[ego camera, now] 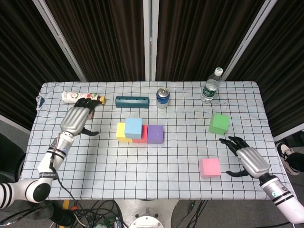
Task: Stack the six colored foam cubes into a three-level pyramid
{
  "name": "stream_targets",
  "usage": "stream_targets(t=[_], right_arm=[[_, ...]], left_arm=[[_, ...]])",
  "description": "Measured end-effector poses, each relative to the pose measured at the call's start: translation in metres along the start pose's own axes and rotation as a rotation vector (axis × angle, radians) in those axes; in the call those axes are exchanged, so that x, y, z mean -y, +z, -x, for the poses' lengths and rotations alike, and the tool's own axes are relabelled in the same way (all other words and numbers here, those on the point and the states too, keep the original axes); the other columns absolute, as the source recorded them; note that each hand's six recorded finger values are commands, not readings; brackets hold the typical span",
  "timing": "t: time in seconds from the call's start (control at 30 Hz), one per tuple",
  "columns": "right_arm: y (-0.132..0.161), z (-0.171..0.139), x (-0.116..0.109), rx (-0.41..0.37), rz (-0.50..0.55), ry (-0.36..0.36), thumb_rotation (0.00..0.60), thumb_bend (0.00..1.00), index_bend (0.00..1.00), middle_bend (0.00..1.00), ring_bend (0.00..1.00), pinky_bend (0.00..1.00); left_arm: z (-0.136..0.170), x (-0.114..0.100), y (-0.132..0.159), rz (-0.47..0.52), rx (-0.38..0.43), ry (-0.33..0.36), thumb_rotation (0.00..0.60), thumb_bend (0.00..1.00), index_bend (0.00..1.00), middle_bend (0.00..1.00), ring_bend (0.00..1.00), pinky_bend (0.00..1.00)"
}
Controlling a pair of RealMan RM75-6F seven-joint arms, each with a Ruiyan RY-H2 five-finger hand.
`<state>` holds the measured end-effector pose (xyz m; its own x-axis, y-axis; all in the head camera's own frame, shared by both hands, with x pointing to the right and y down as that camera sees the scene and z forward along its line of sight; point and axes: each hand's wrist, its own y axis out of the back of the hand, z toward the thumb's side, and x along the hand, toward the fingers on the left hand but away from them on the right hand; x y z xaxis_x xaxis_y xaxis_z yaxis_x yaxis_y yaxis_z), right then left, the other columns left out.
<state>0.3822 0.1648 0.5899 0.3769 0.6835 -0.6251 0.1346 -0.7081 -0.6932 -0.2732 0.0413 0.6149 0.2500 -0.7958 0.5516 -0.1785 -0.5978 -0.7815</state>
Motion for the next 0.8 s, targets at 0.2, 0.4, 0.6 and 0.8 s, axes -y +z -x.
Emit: stream_targets(t=[0.2,0.4,0.6,0.8], right_arm=[[-0.006,0.007,0.024,-0.001,-0.055,0.051,0.6,0.0,0.03,0.16,0.0,0.0],[-0.003,0.019,0.039,-0.024,-0.038,0.055,0.6,0.0,0.03,0.16,0.0,0.0],[0.001,0.028,0.059,-0.045,-0.016,0.091,0.6,0.05,0.06,0.18,0.0,0.0],[-0.001,0.035,0.069,-0.028,0.026,0.086,0.6,0.22,0.18,0.29,0.05,0.0]], left_arm=[[0.011,0.006,-0.017,0.017,-0.029,-0.015,0.6,0.0,0.16,0.13,0.06,0.05],[0.02,0.009,-0.025,0.024,-0.039,-0.013,0.6,0.0,0.16,0.13,0.06,0.05],[0.032,0.007,-0.027,0.032,-0.029,0.006,0.6,0.0,0.16,0.13,0.06,0.05],[0.043,0.009,-0.031,0.047,-0.023,0.014,0.6,0.0,0.16,0.13,0.06,0.05]])
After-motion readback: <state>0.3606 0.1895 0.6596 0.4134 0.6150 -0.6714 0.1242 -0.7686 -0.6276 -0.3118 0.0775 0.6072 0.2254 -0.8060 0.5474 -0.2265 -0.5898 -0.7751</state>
